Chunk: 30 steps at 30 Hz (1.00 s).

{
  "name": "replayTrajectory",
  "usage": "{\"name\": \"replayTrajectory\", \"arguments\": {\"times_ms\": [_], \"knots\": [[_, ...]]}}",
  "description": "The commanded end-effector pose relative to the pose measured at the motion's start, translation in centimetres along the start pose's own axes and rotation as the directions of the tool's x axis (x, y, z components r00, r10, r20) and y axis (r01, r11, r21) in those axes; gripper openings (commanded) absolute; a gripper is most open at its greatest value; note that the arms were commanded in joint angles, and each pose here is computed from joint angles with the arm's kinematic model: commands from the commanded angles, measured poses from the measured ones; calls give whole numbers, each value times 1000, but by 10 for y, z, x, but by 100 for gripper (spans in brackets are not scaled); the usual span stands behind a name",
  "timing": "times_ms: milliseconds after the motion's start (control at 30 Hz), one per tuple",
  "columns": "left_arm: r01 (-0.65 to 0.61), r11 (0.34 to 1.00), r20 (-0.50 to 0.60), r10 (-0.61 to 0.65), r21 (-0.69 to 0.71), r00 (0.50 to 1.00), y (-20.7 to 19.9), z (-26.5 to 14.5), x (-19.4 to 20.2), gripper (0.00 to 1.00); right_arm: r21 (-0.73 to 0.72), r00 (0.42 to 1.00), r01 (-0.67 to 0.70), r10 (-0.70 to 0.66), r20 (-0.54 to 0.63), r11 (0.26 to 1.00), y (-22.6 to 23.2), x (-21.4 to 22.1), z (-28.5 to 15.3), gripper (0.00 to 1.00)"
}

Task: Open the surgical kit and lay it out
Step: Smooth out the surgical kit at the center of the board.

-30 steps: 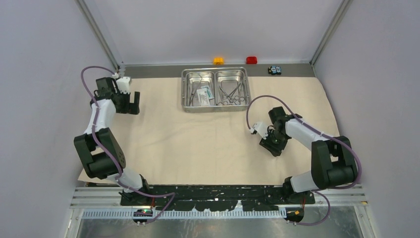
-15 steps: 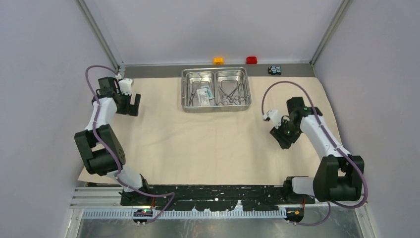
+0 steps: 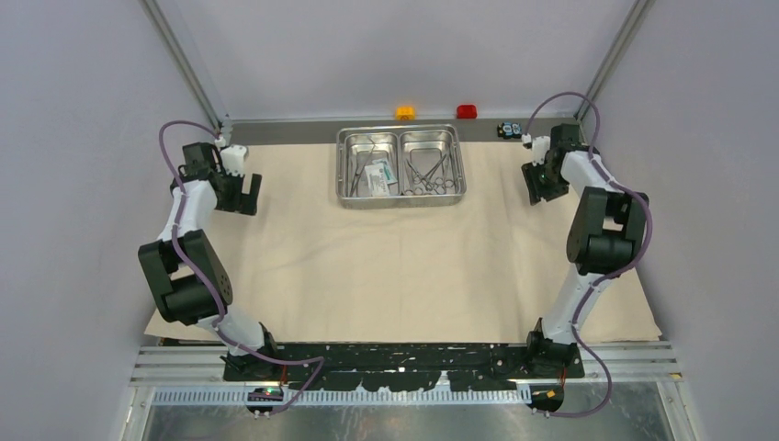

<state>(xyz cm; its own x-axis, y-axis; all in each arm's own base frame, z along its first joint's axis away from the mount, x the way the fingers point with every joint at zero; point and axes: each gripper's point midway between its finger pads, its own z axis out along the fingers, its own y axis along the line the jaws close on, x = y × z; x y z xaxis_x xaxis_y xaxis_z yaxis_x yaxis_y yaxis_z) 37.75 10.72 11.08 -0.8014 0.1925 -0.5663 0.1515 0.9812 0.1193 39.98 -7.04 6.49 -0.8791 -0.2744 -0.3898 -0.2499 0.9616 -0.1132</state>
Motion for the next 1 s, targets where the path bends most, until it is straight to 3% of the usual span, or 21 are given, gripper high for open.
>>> {"name": "replayTrajectory", "arguments": {"times_ms": [0,367,667,833,967], "knots": [[-15,1000,49,14,5,999,0,-3,-16,100,86,994,-100,96,53,991,-30,-33,23,48],[-9,1000,24,8,23,1000,0,19,-9,100,131,992,-72,84,-93,989,-60,27,58,48],[3,998,-47,0,55,999,-2,58,1,100,157,987,-74,95,-133,985,-90,68,45,48],[12,996,-27,-10,87,1000,-17,69,-18,100,-21,997,-45,46,56,999,-30,31,-3,49],[10,995,3,-10,96,1000,-33,73,-42,99,-88,971,158,-138,193,984,61,-3,-46,50]]}}
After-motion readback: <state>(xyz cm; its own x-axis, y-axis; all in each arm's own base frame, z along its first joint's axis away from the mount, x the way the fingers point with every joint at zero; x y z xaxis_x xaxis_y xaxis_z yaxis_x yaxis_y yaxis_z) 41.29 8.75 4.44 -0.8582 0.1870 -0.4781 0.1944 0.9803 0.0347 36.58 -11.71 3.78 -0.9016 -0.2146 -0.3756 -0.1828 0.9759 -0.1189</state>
